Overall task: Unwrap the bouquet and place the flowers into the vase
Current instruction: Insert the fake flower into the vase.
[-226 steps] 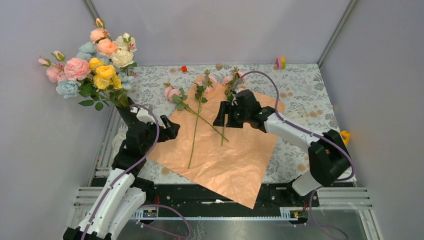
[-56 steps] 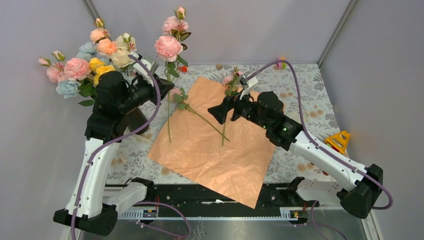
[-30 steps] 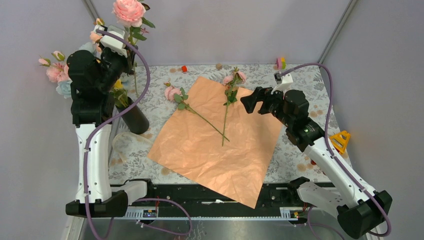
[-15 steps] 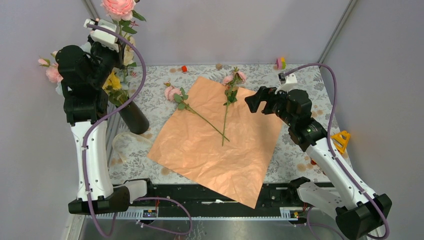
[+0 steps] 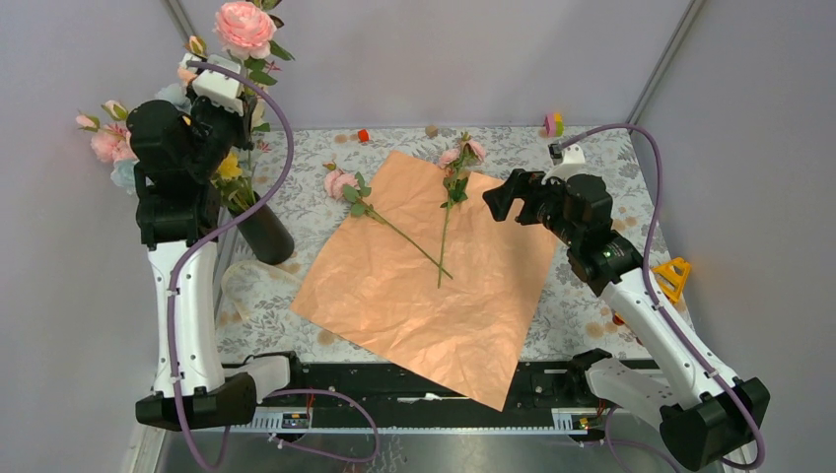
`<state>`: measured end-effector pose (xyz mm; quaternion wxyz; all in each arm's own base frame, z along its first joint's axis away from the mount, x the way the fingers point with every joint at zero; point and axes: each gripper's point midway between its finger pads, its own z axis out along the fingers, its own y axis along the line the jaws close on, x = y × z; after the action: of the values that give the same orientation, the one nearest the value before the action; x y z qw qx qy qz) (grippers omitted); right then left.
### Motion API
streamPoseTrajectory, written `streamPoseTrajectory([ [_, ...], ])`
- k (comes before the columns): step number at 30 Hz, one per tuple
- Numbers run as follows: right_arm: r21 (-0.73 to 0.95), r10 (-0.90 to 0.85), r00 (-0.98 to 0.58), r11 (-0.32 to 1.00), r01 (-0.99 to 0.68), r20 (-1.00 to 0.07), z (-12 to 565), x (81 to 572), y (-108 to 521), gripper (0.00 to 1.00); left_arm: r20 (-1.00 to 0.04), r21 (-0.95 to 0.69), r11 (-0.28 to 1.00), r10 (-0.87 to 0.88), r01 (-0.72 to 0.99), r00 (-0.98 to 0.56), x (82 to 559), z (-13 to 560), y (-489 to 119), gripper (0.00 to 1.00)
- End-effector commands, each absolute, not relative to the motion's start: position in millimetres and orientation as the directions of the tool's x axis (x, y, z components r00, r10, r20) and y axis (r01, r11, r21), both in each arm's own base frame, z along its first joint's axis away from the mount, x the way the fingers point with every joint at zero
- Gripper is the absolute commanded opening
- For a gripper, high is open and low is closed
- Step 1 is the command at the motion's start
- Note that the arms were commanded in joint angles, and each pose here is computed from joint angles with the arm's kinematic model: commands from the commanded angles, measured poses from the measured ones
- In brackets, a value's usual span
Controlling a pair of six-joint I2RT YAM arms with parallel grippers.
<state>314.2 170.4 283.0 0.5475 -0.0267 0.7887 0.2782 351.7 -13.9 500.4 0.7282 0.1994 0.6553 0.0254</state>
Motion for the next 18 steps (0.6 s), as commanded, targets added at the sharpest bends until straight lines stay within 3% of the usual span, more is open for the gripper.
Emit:
streamPoseTrajectory([
  [1,0.422,0.28,-0.384,0.831,-0.361,-0.88,292,315,171,1.0,-0.937,0.337,0.922,0.31,0.19,0.161,348,499,-8,0.0],
  [18,0.441,0.286,-0.409,0.822,-0.359,-0.866,285,315,173,1.0,-0.953,0.303,0.94,0.295,0.158,0.072,352,439,2,0.0],
])
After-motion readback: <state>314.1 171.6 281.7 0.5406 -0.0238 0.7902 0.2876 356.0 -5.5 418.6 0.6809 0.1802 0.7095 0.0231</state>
